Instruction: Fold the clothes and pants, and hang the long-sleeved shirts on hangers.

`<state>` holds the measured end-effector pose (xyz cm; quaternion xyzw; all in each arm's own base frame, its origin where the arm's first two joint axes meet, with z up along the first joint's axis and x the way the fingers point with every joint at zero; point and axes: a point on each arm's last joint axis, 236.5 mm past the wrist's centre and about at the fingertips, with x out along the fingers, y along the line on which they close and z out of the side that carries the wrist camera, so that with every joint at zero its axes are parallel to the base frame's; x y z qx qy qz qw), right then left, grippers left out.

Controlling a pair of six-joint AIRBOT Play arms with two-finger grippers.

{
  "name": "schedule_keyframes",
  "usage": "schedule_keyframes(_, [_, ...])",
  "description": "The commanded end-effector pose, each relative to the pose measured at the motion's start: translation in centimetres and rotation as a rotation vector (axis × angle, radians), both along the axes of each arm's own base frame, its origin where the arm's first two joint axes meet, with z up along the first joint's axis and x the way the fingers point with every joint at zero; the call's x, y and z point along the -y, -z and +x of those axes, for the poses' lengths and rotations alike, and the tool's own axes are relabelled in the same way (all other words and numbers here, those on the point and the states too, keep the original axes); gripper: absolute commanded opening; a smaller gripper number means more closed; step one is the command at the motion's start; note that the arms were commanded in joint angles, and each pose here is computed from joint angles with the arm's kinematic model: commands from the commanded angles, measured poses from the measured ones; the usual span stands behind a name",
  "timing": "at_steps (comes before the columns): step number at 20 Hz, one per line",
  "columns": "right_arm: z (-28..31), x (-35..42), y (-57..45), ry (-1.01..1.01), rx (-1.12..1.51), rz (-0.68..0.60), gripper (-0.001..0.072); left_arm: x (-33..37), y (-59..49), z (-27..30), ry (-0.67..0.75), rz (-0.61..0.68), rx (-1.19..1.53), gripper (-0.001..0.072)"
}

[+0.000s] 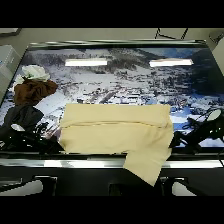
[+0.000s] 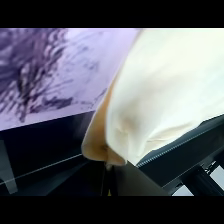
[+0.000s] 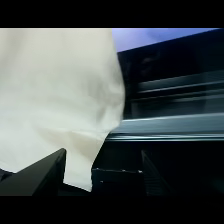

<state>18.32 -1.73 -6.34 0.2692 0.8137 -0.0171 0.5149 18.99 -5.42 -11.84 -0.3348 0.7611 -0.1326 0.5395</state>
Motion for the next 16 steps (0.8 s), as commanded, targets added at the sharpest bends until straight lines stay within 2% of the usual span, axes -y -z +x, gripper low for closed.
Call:
schedule_keyframes(1, [-2.8,-3.6,2.4,0.017,-0.017,0.121,0.0564,0.0,0.0,0.0,0.001,0.002,0.002,0.0023])
schedule_keyframes(7, [-4.0,-4.7,4.5,0.041,-0.012,0.131,0.0562,0.2,-0.2,-0.2,0.006,-0.010,-0.009,0.0023])
schedule_keyframes(10, [-3.8,-6.1,5.2,0.090,0.010,0.167,0.0514,0.4,-0.4,0.0,-0.006,-0.021,-0.004,0.0023])
schedule_keyframes(11, [-3.5,-6.3,5.5,0.109,0.025,0.167,0.0441,0.5,-0.4,0.1,-0.007,-0.022,-0.004,0.0023])
schedule_keyframes(13, [-2.9,-6.5,5.6,0.131,0.045,0.168,0.0216,0.5,-0.4,0.0,-0.005,-0.024,-0.006,0.0023])
schedule_keyframes(14, [-3.0,-6.7,5.4,0.132,0.037,0.182,0.0032,0.5,-0.5,0.0,-0.003,-0.027,-0.008,0.0023])
schedule_keyframes(16, [-3.1,-6.8,4.5,0.080,0.042,0.217,0.0034,0.4,-0.9,0.1,-0.002,-0.036,-0.007,0.0023])
